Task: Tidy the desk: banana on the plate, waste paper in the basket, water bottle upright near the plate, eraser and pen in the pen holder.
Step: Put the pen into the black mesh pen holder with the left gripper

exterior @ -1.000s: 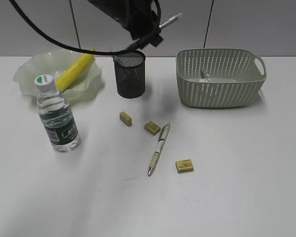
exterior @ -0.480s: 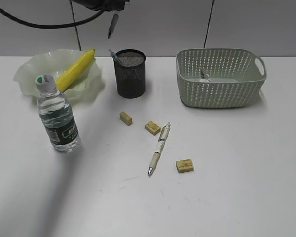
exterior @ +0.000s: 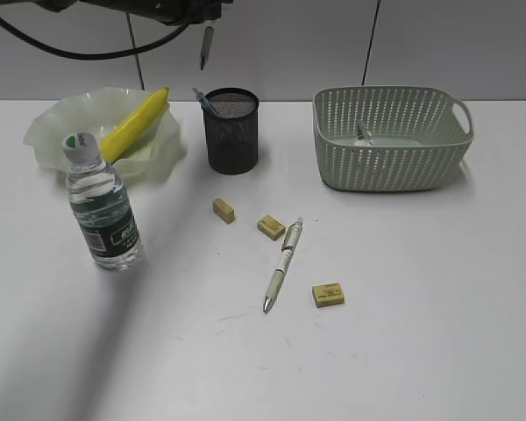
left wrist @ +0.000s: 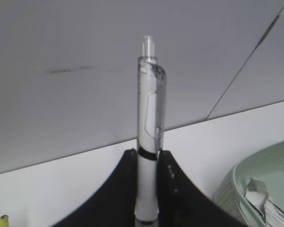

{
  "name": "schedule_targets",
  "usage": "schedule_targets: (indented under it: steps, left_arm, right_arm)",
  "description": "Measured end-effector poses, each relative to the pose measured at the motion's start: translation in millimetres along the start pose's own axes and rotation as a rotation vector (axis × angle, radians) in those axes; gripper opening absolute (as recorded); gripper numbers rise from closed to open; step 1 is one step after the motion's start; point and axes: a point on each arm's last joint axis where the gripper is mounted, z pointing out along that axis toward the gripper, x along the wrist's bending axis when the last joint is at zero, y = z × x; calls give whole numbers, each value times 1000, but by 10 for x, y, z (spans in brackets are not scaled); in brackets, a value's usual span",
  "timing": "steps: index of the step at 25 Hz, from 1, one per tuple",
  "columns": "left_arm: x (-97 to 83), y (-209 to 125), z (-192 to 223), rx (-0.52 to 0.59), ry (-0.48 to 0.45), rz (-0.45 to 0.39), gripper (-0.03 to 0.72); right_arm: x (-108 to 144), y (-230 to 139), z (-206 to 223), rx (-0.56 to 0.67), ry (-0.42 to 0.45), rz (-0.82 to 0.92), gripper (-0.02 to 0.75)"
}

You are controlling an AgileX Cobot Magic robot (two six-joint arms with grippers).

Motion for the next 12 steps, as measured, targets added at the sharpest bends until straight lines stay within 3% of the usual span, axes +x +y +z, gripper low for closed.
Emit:
schedule_targets:
  steps: [12]
  left_arm:
    - [-231,-156,67,-53,8,25,80]
  right_arm:
    - [-1,-1,0,1,-1,0,457]
